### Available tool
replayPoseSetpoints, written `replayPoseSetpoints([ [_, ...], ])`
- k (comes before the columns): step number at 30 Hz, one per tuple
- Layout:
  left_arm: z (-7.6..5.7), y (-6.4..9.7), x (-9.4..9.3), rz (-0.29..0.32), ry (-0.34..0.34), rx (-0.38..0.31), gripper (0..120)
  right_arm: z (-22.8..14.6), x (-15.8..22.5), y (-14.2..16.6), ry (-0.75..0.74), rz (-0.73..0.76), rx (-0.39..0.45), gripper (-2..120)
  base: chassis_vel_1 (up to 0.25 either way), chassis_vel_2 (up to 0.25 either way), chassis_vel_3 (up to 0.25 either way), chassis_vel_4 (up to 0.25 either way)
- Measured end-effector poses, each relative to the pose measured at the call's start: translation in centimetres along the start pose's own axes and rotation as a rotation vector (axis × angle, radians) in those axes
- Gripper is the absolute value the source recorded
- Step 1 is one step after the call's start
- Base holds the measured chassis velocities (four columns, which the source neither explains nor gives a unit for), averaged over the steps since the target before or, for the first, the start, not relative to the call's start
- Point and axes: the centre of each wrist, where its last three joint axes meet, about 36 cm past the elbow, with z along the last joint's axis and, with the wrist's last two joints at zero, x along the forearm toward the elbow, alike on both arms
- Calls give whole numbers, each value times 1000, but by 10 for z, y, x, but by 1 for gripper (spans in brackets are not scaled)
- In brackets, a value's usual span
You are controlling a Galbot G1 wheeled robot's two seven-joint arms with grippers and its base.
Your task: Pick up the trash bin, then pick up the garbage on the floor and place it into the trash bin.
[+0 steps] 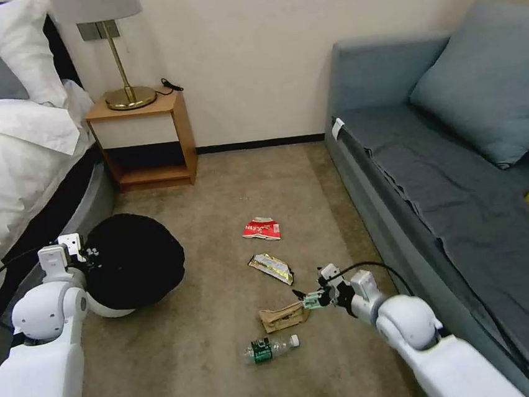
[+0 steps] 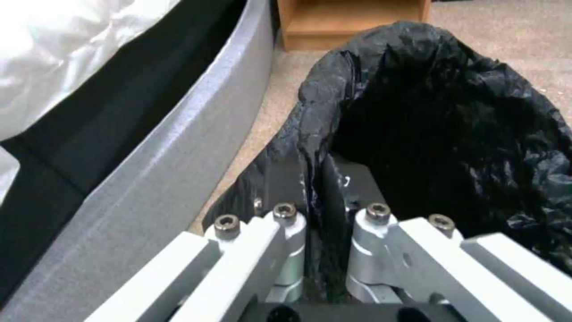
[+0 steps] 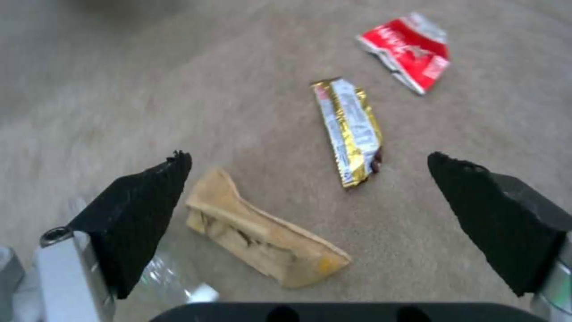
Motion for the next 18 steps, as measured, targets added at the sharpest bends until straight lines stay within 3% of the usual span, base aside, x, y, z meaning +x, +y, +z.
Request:
replayPoseSetpoints([
  [8, -1, -2, 4, 13, -18, -29, 5, -3, -24, -26, 87, -134, 161, 100, 0, 0, 0, 0],
  [15, 1, -6, 4, 18, -18, -34, 5, -8, -53, -15, 148, -231, 282, 100, 0, 0, 0, 0],
  [18, 5, -11, 3, 17, -19, -35, 5, -6, -78, 1, 200, -307, 405, 100, 0, 0, 0, 0],
])
